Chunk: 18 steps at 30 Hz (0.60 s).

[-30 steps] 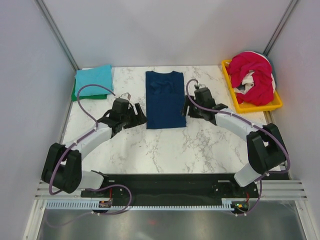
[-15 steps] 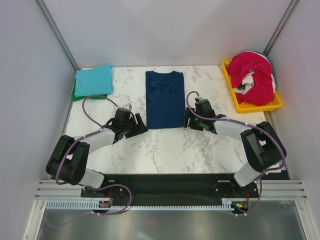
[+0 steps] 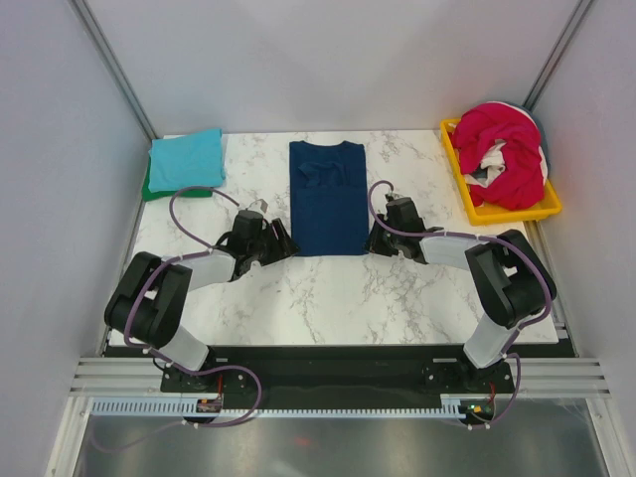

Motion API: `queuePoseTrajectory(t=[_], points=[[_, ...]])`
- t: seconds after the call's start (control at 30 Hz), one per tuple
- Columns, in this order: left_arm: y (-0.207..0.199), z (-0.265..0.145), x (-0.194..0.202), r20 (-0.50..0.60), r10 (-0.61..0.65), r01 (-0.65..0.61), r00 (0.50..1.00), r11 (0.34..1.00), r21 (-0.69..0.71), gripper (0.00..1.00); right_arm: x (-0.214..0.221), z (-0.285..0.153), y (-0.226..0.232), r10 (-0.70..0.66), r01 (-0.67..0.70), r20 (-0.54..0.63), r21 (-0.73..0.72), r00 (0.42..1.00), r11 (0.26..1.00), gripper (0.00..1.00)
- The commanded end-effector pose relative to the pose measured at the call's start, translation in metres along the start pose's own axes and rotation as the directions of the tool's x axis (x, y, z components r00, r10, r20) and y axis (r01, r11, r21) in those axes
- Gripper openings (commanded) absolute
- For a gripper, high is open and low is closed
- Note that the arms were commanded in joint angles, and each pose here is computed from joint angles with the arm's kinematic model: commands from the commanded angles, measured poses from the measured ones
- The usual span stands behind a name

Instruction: Fold and stack the t-shirts

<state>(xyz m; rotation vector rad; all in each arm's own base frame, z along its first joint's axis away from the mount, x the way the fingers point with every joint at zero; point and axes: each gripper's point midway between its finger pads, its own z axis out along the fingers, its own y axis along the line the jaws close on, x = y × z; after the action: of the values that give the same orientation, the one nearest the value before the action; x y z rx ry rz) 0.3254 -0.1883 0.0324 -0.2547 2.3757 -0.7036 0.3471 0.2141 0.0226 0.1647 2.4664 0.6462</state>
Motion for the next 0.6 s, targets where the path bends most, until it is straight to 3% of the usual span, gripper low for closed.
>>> queuePoseTrajectory(t=[0.0,0.17,0.23,0.4,0.57], points=[[0.005,0.010,0.012,-0.057,-0.016,0.015,0.998,1.000,-0.022,0.63,0.003,0.006,-0.001,-0.008,0.008,-0.020,-0.011,1.000,1.000,0.22],[0.006,0.018,0.019,-0.097,-0.008,0.006,0.995,1.000,-0.022,0.50,0.005,0.007,-0.001,-0.010,0.009,-0.031,-0.016,0.999,1.000,0.07],[0.003,0.021,0.020,-0.105,-0.001,0.000,0.994,1.000,-0.015,0.41,0.005,0.008,-0.001,-0.008,0.008,-0.033,-0.017,0.999,1.000,0.03],[-0.001,0.022,0.023,-0.114,0.019,-0.020,0.993,1.000,-0.005,0.06,0.006,0.009,0.000,-0.004,0.003,-0.041,-0.029,0.999,1.000,0.00],[-0.007,0.012,0.027,-0.109,0.037,-0.035,0.993,0.999,0.019,0.02,0.005,0.001,0.001,0.002,-0.003,-0.027,-0.035,1.000,0.999,0.00]])
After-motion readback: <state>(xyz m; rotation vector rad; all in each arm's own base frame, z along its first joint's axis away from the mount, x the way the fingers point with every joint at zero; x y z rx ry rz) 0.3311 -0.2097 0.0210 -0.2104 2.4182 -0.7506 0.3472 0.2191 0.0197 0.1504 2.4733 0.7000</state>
